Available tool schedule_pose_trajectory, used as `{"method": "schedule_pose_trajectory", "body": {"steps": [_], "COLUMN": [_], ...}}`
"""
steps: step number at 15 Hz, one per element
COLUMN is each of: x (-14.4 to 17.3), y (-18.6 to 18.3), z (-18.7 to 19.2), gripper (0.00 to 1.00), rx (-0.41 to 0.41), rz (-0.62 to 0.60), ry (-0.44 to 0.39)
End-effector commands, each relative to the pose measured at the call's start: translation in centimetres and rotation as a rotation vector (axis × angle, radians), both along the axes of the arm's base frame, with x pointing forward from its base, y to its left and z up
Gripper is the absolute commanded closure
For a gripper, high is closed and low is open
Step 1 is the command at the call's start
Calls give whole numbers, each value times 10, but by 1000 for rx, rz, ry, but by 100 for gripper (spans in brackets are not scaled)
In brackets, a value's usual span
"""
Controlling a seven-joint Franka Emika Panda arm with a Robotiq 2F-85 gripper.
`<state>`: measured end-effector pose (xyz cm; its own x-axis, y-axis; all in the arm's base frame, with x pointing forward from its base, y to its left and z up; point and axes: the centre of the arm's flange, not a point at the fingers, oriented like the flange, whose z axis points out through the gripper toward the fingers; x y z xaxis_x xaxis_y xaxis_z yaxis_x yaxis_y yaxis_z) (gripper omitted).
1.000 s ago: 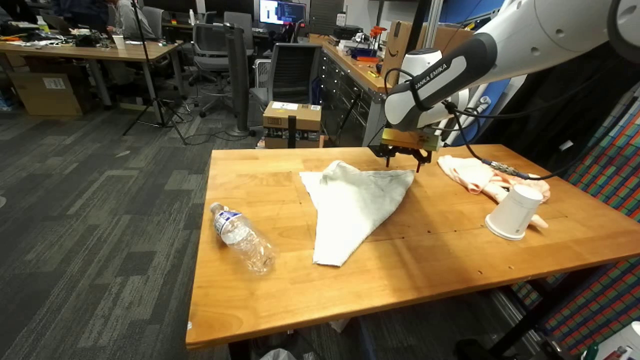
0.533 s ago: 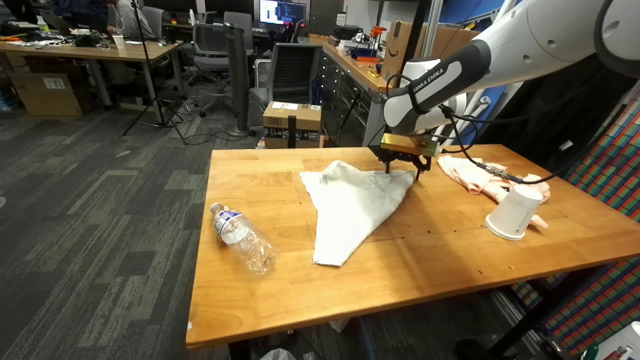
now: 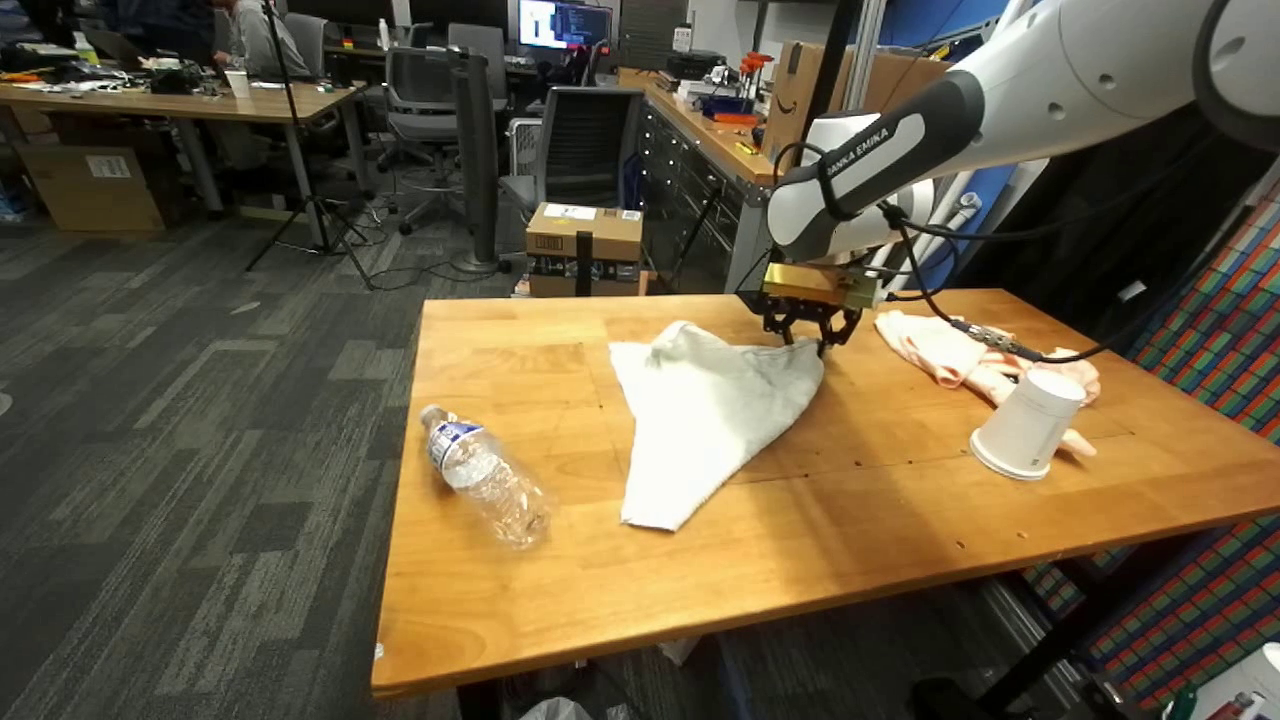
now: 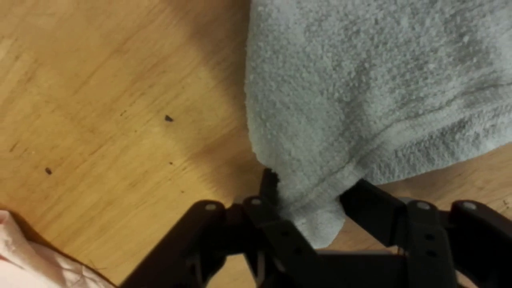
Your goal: Fold the white cloth
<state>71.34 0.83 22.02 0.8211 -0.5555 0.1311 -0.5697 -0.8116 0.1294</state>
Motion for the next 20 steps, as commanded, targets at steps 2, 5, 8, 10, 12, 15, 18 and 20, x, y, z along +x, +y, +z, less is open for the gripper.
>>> {"method": "schedule_pose_trajectory", "body": {"steps": [2, 5, 8, 10, 12, 15, 18, 20], "x": [-9, -23, -39, -56, -74, -101, -127, -148], "y": [13, 45, 78, 97, 112, 139, 185, 229], "z": [35, 77, 102, 112, 119, 127, 138, 146], "gripper": [95, 100, 97, 97, 97, 97, 97, 97], "rx": [-3, -34, -81, -111, -149, -214, -292, -345], "rz": [4, 63, 129, 156, 174, 203, 263, 321], "ry": [-35, -89, -106, -113, -120, -135, -157, -176]}}
